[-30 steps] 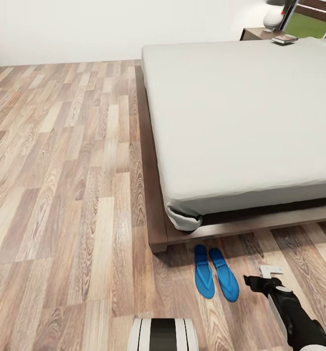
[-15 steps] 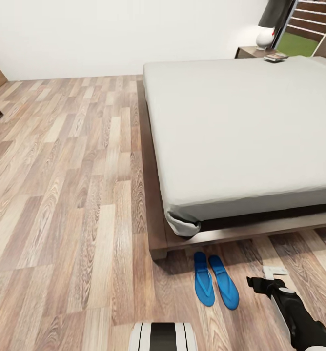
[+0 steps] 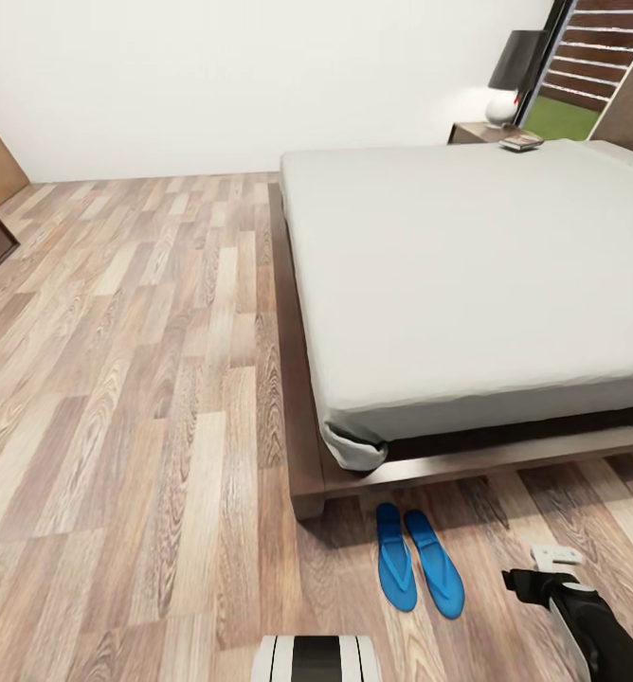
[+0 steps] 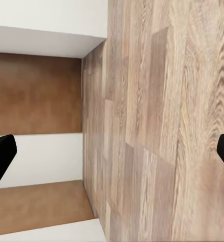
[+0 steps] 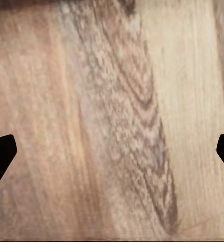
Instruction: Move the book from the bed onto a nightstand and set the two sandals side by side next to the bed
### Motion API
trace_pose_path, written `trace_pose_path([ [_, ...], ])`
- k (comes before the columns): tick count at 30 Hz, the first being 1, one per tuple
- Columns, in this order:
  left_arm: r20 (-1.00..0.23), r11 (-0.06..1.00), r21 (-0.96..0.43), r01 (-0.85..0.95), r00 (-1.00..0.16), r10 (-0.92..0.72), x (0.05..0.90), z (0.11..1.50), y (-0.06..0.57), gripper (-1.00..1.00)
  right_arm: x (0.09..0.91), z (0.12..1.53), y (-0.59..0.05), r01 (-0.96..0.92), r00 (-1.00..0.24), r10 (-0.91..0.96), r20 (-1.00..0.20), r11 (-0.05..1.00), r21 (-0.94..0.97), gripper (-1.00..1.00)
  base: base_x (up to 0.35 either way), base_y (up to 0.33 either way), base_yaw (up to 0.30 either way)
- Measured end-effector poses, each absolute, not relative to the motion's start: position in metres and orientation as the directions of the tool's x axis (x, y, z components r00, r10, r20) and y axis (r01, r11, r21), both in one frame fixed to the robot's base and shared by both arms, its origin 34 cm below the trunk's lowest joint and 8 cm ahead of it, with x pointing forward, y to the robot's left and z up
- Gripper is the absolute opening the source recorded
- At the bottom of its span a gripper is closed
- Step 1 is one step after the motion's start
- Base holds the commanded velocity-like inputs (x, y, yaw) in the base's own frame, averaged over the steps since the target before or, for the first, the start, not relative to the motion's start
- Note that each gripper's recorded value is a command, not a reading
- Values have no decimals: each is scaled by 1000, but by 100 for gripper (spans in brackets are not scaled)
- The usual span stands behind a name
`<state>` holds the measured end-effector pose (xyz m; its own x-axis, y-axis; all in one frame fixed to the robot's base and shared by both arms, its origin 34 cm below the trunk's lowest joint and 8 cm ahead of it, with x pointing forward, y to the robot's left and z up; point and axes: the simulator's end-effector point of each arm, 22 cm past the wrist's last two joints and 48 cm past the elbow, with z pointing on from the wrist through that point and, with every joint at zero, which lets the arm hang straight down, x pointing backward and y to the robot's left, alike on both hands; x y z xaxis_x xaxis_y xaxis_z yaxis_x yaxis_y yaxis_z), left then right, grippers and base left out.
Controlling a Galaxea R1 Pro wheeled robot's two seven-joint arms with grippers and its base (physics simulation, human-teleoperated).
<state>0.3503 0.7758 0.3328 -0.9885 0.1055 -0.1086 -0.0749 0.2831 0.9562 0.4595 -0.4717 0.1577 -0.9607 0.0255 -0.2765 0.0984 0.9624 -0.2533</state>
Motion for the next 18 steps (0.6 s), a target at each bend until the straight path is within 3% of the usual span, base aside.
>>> trace_pose_path([
  [11,-157,389,915,-107,-982,100,356,323,769,100,418,158,-503,104,-976,44,-212,954,-282,100,0,0,0],
  [18,-187,600,794,-98,-978,88,341,285,751,100,382,150,-508,104,-977,46,-208,955,-278,100,0,0,0],
])
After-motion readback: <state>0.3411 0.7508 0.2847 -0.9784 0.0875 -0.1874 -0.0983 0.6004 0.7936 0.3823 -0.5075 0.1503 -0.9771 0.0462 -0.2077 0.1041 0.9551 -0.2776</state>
